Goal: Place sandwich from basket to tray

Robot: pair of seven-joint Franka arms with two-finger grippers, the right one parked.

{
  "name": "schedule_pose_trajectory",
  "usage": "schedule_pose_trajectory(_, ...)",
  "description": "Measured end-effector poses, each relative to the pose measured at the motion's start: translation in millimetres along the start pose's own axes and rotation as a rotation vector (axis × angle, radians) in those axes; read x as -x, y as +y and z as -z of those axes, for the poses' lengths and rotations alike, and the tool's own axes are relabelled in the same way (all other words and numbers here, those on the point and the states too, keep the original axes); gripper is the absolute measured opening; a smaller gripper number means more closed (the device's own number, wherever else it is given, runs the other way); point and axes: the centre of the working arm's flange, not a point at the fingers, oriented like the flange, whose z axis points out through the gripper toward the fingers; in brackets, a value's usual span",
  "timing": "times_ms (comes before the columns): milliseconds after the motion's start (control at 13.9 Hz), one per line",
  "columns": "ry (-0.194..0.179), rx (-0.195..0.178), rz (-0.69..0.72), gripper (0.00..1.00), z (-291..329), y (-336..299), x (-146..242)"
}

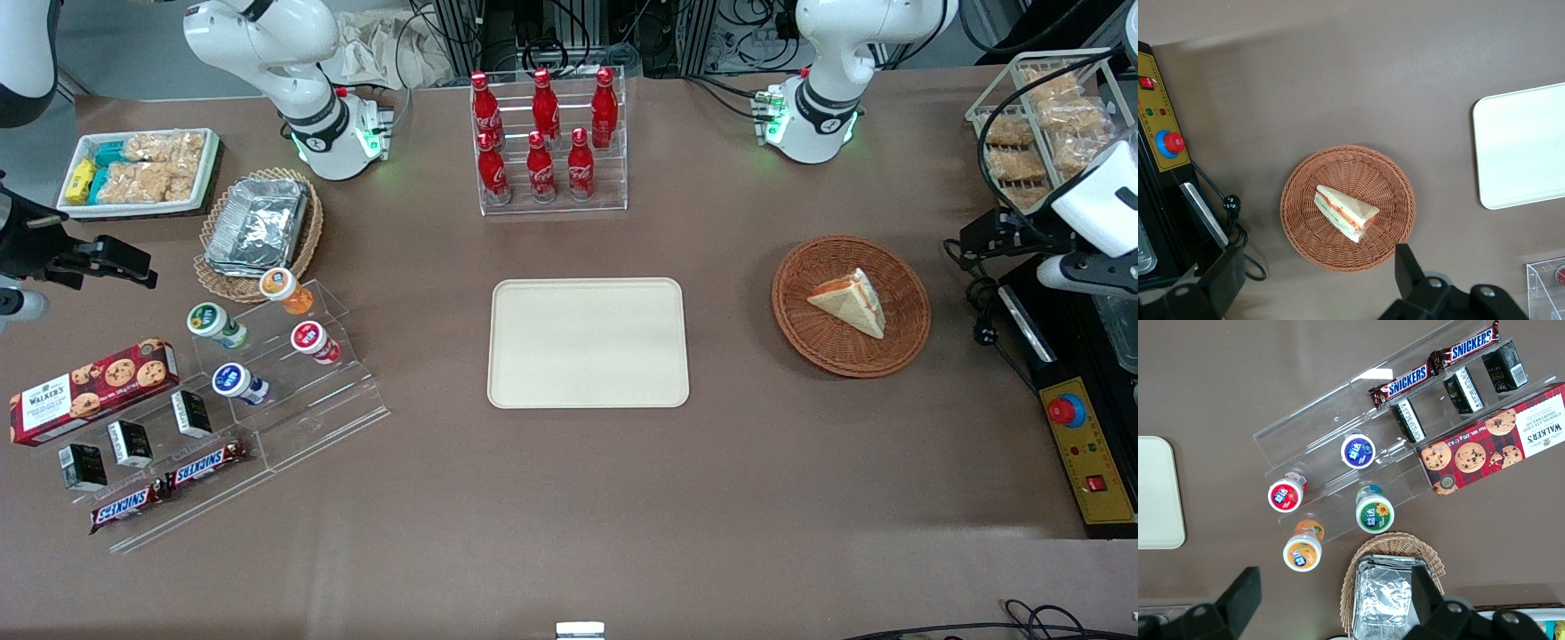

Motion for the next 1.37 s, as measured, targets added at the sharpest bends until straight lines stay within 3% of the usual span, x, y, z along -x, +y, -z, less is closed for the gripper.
schedule_pose_trajectory(287, -0.013, 0.002, -0.007, 1.0, -1.3, 4.0, 0.7)
schedule_pose_trajectory(1006, -0.15, 0.024, 0.014, 1.0, -23.9, 2.5, 28.4)
schedule_pose_trajectory(1365, -0.14, 0.022, 0.064, 1.0, -59.0, 8.4, 75.3)
